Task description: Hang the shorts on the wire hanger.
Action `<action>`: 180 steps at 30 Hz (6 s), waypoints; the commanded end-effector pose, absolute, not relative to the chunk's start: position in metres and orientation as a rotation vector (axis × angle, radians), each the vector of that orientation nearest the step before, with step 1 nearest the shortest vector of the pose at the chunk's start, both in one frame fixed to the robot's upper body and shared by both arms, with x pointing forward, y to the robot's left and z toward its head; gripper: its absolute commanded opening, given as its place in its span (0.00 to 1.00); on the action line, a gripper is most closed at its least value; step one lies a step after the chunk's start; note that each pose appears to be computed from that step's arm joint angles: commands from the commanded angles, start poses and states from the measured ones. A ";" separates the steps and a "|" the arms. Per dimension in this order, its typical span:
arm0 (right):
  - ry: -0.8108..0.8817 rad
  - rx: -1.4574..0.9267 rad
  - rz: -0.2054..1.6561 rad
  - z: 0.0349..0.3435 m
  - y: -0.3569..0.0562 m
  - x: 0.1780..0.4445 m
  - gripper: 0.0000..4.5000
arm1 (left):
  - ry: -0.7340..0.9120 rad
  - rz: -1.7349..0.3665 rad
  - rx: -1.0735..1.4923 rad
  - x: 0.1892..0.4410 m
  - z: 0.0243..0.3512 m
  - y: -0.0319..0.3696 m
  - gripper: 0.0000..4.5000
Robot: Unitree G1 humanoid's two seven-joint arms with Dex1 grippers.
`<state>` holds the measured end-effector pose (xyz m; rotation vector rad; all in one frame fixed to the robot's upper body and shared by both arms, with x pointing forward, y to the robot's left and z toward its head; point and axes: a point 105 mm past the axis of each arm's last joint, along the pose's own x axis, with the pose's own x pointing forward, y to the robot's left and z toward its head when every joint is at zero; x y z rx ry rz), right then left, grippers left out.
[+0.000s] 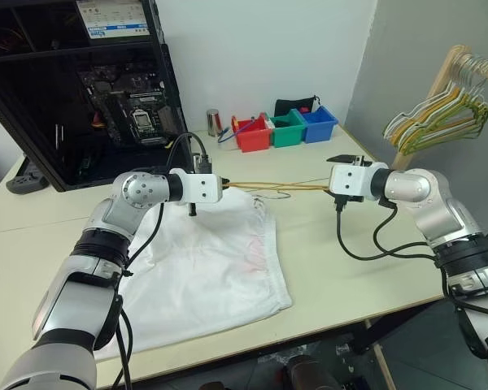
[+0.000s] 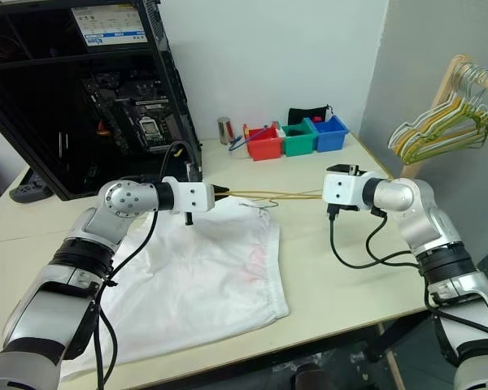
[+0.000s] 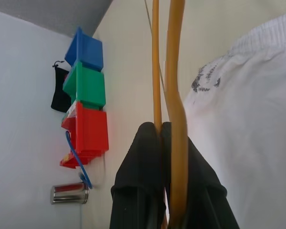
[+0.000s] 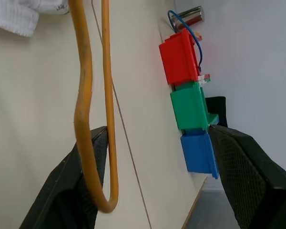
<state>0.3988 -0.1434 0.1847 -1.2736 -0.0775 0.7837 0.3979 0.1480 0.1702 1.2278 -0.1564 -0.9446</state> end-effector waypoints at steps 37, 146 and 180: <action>-0.134 -1.352 0.801 0.196 -0.138 0.396 0.00 | -0.355 -0.978 1.074 0.383 0.226 0.143 0.54; 0.143 -0.933 0.749 0.171 -0.133 0.394 0.00 | -0.046 -1.087 0.677 0.355 0.301 0.179 0.98; -0.215 -1.272 0.664 0.214 -0.092 0.381 0.00 | -0.007 -0.933 1.253 0.429 0.225 0.163 0.57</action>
